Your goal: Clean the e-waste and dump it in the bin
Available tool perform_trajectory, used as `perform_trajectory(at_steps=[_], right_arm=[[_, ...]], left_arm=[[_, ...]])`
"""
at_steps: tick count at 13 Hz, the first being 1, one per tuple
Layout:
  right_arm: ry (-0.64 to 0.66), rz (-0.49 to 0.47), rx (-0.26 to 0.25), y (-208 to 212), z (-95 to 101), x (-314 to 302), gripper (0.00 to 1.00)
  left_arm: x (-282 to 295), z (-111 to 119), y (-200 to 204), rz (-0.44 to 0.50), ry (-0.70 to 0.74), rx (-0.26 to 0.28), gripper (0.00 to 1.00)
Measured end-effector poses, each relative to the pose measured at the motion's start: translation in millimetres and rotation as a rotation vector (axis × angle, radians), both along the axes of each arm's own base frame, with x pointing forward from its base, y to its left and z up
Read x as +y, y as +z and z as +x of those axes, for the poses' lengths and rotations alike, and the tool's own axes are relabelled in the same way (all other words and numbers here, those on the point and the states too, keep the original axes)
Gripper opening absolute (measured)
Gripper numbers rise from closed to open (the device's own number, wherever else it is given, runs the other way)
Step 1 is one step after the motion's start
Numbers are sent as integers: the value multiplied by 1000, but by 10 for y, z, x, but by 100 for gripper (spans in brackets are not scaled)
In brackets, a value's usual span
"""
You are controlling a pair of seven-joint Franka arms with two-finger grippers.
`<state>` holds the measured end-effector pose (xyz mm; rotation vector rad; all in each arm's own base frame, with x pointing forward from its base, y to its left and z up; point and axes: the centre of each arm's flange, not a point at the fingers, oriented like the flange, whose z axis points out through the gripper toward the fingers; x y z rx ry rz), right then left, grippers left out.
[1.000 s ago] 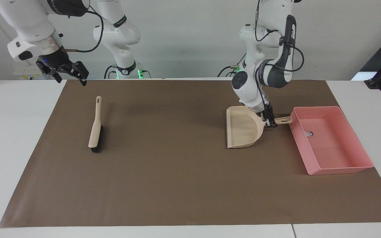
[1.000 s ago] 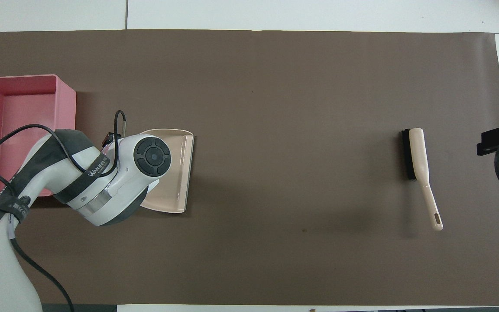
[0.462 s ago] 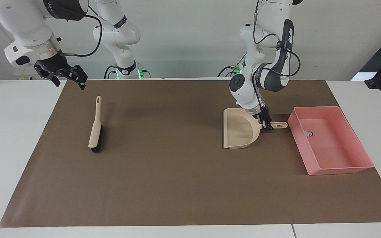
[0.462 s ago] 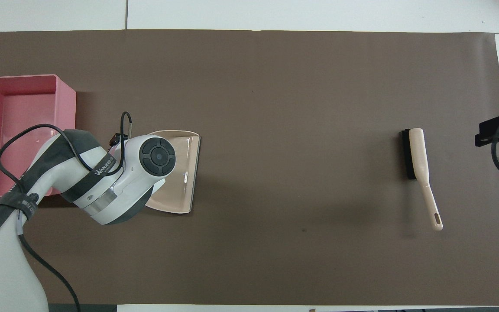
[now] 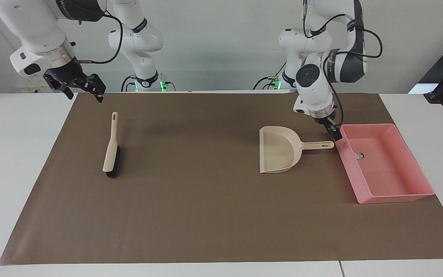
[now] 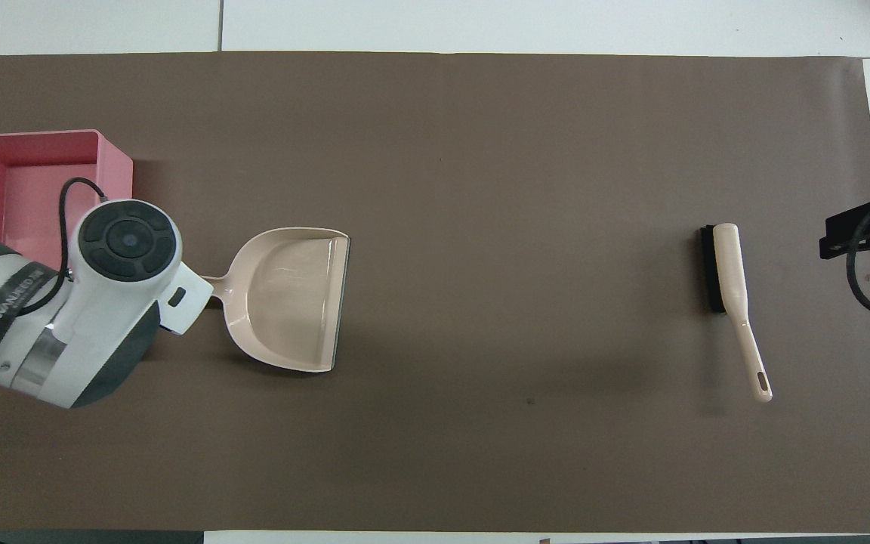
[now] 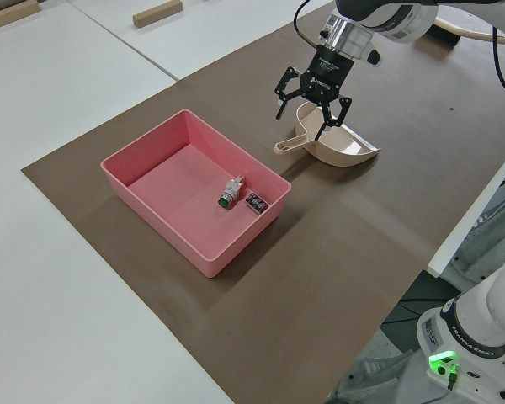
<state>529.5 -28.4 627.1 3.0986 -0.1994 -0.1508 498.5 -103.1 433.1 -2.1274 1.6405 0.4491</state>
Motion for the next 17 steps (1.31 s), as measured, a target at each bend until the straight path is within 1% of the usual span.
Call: perform_trajectory(at_steps=[2,5,6,8,9,11,14,16,17], right_arm=[[15,1,-2,9,1,13,100],[19,1,-7,32,2,16,100],[20,1,-8,38,3,17,100],[20,1,-9,42,3,18,100],[20,1,-9,43,3,18,100],[20,1,-9,43,3,18,100],[20,1,-9,43,3,18,100],[20,1,-9,43,3,18,100],[20,1,-9,44,3,18,100]], left_arm=[[232,-7,60,-9,167,-51,98],[608,-2,24,-71,543,-138,98],[747,3,19,-98,652,-153,98],[1022,42,83,-185,847,-173,98],[1173,98,202,-246,938,-195,98],[1446,269,629,-354,1092,-270,98],[1524,463,1364,-401,1236,-372,98],[1467,510,1731,-420,1296,-429,98],[1436,515,1859,-429,1307,-445,98]])
